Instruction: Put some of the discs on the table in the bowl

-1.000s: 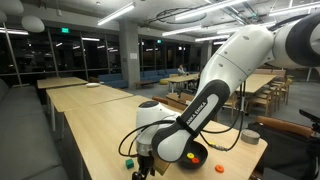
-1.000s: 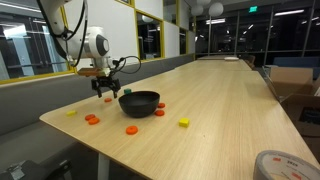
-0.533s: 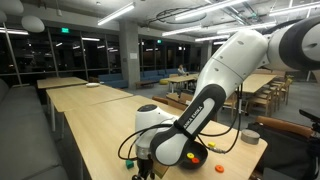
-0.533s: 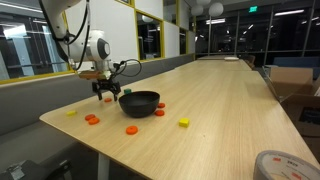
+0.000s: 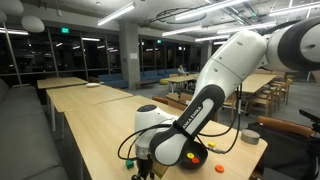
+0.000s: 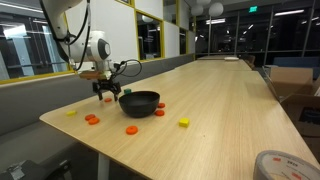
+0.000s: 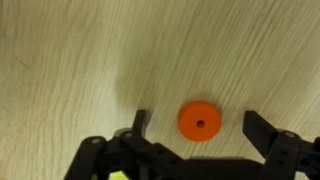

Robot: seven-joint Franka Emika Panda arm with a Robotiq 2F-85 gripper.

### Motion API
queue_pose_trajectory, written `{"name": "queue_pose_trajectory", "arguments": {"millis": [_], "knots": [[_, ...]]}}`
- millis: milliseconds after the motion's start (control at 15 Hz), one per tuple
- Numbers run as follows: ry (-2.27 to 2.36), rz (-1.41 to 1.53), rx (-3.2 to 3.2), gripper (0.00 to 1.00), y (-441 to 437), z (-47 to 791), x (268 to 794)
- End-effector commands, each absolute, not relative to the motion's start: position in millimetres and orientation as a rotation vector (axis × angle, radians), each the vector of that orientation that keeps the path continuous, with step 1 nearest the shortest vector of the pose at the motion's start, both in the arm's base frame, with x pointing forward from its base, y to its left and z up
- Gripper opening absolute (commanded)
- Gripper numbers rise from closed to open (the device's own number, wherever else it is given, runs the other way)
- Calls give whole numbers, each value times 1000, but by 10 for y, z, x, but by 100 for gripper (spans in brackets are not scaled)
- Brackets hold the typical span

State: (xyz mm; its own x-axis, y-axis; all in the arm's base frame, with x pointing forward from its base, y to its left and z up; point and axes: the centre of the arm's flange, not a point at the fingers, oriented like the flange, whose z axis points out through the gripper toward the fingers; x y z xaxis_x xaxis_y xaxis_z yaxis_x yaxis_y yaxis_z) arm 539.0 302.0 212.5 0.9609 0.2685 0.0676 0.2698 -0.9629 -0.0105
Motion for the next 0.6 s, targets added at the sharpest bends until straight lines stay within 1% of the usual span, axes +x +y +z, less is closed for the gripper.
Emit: {"name": "queue_pose_trajectory", "arguments": {"millis": [0, 467, 533], "knots": [[-427, -129, -3092, 100, 3062, 2184, 5468], [-440, -126, -3103, 100, 3066, 2180, 5457], [-449, -131, -3108, 75, 3067, 2184, 5450]]}}
